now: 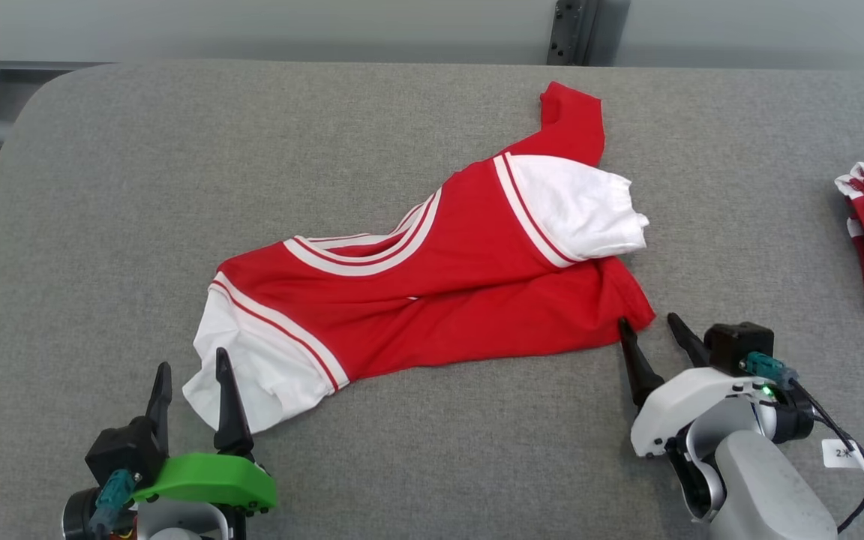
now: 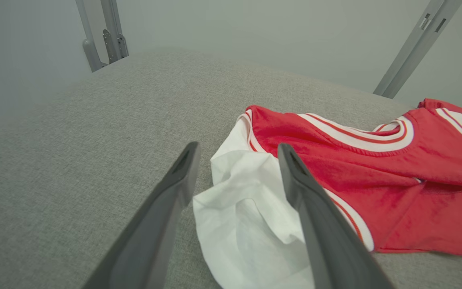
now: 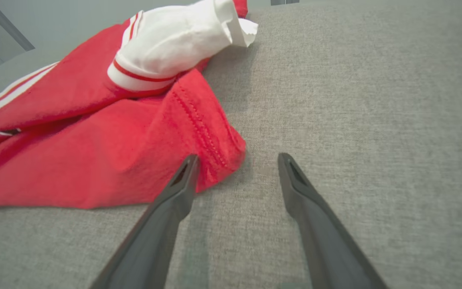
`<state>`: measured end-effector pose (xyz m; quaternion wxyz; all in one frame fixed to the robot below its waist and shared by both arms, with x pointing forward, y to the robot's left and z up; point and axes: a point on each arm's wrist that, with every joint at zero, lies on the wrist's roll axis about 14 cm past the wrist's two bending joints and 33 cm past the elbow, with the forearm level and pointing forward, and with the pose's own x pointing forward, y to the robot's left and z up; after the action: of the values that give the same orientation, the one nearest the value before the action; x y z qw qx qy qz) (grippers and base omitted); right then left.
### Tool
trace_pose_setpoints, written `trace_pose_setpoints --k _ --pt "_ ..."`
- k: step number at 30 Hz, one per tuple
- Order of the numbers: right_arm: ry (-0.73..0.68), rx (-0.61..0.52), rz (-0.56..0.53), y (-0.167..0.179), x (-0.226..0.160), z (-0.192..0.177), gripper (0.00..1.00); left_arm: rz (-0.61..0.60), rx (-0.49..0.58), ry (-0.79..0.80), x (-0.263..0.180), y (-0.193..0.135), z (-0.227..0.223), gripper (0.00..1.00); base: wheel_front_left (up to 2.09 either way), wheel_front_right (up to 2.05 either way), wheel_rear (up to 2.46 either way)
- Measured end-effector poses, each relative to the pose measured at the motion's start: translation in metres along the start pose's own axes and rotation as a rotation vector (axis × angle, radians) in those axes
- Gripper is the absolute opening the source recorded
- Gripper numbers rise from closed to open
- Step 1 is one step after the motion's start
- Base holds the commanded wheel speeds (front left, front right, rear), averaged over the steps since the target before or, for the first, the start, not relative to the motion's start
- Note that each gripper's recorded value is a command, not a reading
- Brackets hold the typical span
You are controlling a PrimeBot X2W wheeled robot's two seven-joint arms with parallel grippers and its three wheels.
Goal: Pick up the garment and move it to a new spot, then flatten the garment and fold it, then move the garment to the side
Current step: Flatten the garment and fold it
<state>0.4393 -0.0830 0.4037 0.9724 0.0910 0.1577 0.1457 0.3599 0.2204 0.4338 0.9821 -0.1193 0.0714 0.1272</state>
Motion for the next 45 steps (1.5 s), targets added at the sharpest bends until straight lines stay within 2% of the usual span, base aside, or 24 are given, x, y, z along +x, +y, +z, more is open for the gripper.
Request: trace_pose_setpoints --k 1,3,5,6,10,14,23,28,29,31,32,40,45 --pt "0.006 0.005 0.003 0.001 0.004 -0.002 0.61 0.002 0.001 -0.001 0.0 0.001 0.0 1.0 0.0 0.0 0.0" --pt "0.018 0.019 0.009 0.003 0.01 -0.005 0.35 0.008 0.002 -0.002 0.0 0.002 0.0 1.0 0.0 0.0 0.0" --pt "0.02 0.019 0.013 0.004 0.015 -0.007 0.16 0.014 0.003 0.0 0.001 0.004 0.0 1.0 0.0 0.0 0.0" --pt "0.018 0.022 0.014 0.004 0.016 -0.007 0.0 0.014 0.004 0.001 0.001 0.004 -0.001 1.0 0.0 0.0 0.0" --pt "-0.003 0.032 -0.006 -0.003 0.014 -0.004 0.0 -0.008 0.005 0.003 0.004 -0.004 -0.002 1.0 0.0 0.0 0.0" --pt "-0.061 0.03 -0.058 -0.025 0.005 0.011 0.0 -0.049 0.003 -0.002 0.008 -0.017 -0.001 1.0 0.0 0.0 0.0" --pt "-0.111 0.028 -0.223 -0.081 -0.048 0.012 0.0 -0.14 -0.005 -0.006 0.016 -0.049 0.0 1.0 0.0 0.0 0.0" --pt "-0.089 0.053 -0.299 -0.098 -0.071 0.002 0.0 -0.184 0.0 -0.002 0.018 -0.064 -0.003 1.0 0.0 0.0 0.0" --pt "-0.088 0.06 -0.309 -0.1 -0.074 0.001 0.12 -0.188 -0.001 -0.001 0.019 -0.066 -0.003 1.0 0.0 0.0 0.0" --pt "-0.075 0.066 -0.325 -0.103 -0.079 -0.004 0.54 -0.2 -0.002 0.002 0.019 -0.07 -0.004 1.0 0.0 0.0 0.0" --pt "-0.075 0.073 -0.338 -0.105 -0.082 -0.005 1.0 -0.204 -0.002 0.003 0.02 -0.071 -0.004 1.0 0.0 0.0 0.0" --pt "-0.078 0.073 -0.422 -0.126 -0.105 -0.01 1.0 -0.225 0.004 0.007 0.022 -0.078 -0.006 1.0 0.0 0.0 0.0" --pt "-0.12 0.042 -0.449 -0.133 -0.115 0.003 1.0 -0.25 0.009 0.005 0.021 -0.084 -0.006 1.0 0.0 0.0 0.0"
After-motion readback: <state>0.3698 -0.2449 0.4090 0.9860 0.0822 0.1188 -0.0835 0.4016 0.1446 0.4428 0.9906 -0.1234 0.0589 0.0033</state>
